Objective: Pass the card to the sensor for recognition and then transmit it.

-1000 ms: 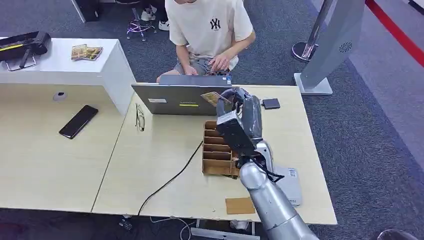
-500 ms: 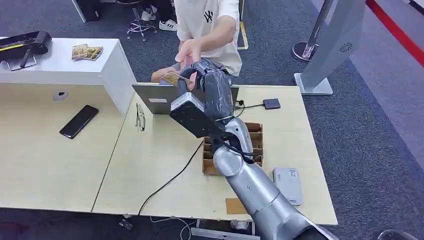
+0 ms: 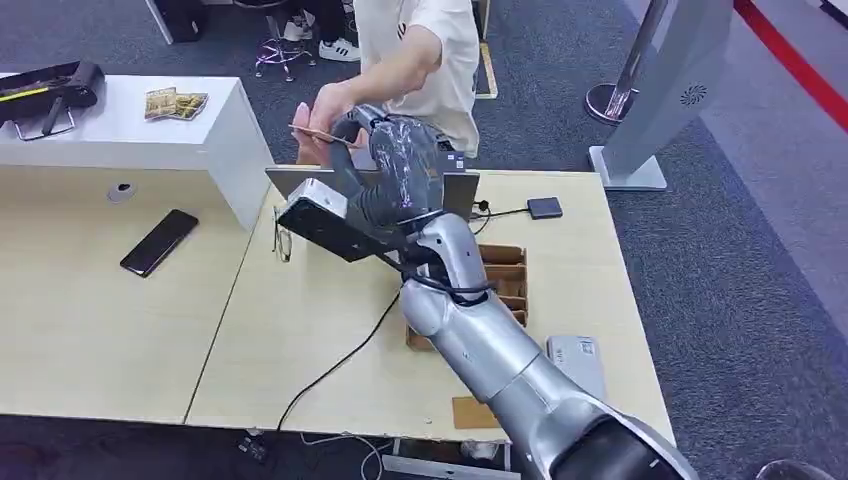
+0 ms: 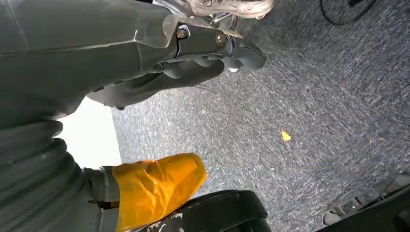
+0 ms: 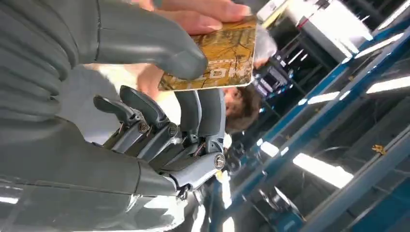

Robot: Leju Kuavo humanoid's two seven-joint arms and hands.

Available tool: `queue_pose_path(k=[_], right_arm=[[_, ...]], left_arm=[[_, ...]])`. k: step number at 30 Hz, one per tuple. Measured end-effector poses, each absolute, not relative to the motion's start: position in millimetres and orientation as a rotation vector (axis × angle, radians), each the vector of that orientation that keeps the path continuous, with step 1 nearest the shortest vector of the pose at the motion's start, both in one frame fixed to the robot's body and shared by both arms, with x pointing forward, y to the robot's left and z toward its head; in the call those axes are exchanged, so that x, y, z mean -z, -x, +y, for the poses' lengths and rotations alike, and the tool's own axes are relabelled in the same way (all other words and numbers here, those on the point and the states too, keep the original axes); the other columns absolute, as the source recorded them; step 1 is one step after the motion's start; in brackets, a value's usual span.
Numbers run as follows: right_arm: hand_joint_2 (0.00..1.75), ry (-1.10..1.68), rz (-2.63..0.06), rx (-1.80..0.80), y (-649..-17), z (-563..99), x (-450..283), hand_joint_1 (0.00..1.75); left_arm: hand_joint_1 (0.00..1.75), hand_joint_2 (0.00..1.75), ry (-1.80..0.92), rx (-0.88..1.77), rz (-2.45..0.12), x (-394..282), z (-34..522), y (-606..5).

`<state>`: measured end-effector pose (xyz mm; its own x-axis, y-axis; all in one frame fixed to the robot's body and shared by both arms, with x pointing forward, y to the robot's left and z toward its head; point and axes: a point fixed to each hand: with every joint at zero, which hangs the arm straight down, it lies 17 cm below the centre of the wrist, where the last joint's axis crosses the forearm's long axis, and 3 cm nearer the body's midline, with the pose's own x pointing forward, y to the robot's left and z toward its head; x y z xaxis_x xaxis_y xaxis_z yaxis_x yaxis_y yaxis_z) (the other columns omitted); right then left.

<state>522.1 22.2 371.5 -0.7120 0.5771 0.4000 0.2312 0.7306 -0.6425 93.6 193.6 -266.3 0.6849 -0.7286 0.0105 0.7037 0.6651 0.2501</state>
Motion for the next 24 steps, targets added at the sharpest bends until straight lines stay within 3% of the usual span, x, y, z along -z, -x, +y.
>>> queue_pose_path(k=[2, 6, 7, 24], right_arm=[[1.75, 0.714, -2.319, -0.809, -526.9, 21.9, -367.0, 0.47], [1.75, 0.845, -2.289, -0.906, -531.2, 24.3, -351.9, 0.47], [1.75, 0.853, -2.277, -0.921, -532.4, 24.3, -346.4, 0.00], [1.75, 0.866, -2.183, -1.038, -540.0, 25.3, -304.7, 0.00]], left_arm=[[0.00, 1.75, -0.235, 0.826, -0.116, 266.2, 192.9, -94.0], [0.00, 1.75, -0.237, 0.852, -0.120, 266.0, 192.6, -94.9], [0.00, 1.75, -0.237, 0.857, -0.121, 265.9, 192.6, -95.1], [0.00, 1.75, -0.240, 0.879, -0.125, 265.7, 192.3, -96.1]])
